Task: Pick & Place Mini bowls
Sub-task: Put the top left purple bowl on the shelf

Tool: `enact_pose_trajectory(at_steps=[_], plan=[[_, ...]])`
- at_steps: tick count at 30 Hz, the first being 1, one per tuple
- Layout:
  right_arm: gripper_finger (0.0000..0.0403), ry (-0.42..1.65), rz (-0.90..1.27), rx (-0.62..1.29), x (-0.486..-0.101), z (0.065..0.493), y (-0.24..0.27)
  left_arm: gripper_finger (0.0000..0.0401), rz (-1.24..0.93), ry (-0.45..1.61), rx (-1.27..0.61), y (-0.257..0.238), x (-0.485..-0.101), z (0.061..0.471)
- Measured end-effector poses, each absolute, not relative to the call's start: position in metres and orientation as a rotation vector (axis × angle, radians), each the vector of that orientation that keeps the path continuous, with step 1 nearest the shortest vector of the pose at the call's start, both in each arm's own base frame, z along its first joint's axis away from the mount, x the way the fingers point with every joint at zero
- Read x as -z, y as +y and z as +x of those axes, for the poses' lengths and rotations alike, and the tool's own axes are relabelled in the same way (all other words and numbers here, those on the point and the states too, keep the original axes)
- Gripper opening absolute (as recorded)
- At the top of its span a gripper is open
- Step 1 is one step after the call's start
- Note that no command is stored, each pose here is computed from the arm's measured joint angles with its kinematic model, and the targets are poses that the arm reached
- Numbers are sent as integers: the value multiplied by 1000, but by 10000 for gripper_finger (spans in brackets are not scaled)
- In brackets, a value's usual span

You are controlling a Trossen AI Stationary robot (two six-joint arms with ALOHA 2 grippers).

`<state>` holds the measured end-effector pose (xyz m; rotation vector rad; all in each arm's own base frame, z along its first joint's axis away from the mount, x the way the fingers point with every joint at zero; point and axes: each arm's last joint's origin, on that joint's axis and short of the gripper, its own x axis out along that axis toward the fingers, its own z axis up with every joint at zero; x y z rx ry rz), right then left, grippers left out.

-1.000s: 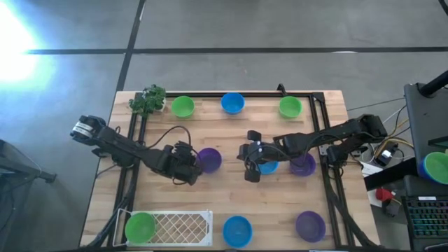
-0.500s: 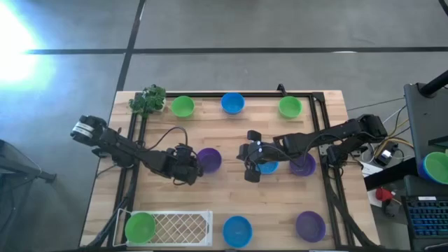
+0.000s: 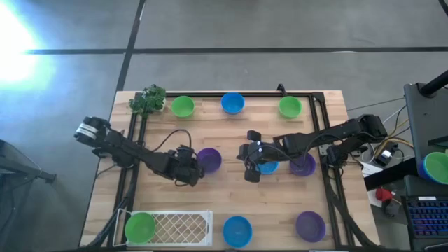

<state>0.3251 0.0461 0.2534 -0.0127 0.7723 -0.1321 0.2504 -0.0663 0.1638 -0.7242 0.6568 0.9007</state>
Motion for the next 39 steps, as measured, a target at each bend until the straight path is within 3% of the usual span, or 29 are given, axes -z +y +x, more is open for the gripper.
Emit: enact_pose_trajectory(at_steps=[21, 29, 39], plan=[[8, 771, -12, 132, -254, 325, 46, 69, -726, 649, -927, -68, -148, 259], [8, 772, -12, 132, -253, 325, 46, 10, -729, 669, -907, -68, -148, 260], [8, 772, -20, 129, -253, 325, 46, 2, -684, 667, -900, -68, -151, 259]])
